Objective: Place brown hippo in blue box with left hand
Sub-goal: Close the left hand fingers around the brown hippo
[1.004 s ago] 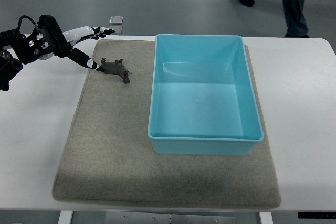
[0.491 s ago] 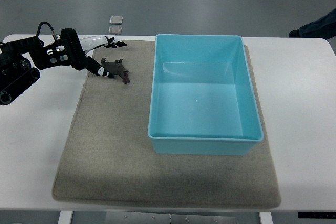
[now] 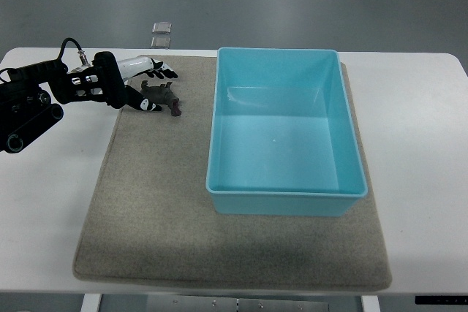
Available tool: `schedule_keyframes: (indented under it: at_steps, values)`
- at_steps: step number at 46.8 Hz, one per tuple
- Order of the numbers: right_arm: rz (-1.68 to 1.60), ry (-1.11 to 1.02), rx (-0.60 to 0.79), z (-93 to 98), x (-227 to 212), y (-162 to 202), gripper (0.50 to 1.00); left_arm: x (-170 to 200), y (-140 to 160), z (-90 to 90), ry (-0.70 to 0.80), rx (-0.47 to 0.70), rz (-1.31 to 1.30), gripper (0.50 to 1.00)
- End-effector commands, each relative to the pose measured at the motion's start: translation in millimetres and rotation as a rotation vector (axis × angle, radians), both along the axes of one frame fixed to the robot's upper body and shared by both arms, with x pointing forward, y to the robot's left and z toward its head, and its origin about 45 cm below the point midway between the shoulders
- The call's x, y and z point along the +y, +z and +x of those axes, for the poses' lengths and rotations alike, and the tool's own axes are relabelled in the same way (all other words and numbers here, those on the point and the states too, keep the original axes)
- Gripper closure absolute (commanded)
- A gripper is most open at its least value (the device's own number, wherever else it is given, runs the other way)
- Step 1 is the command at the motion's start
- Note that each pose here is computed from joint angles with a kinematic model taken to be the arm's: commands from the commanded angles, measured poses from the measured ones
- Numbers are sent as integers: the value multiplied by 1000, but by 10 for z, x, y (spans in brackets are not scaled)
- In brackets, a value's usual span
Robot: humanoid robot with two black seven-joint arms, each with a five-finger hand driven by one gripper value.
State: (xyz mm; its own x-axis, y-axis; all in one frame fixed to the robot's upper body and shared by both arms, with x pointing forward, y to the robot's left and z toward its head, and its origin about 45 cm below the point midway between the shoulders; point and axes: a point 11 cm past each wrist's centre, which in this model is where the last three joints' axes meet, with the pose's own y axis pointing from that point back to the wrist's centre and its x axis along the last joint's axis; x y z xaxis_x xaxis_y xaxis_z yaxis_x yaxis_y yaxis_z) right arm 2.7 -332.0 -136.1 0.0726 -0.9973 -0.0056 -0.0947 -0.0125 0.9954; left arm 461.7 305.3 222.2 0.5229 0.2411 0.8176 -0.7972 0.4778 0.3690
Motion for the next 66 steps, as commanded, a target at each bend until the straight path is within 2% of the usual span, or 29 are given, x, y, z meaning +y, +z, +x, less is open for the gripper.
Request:
schedule_keyframes:
  at_steps: [1,5,16,26,40,66]
  values:
    - [0,-2,0,0,0,0,564,-3,11,6,-5,0,9,761]
    - [0,1,0,-1,0,0,564,-12,7,7,-12,2,21,789]
    - [0,-2,0,0,0,0,564,-3,20,14,-11,-2,25,797]
    - [0,-2,0,0,0,0,564,12,29,19,-9,-5,28,787]
    - [0,0,0,0,0,0,564,39,29,14,-6,-7,29,739]
    - [0,0,0,0,0,0,564,56,-48,-15,-13,-21,67,739]
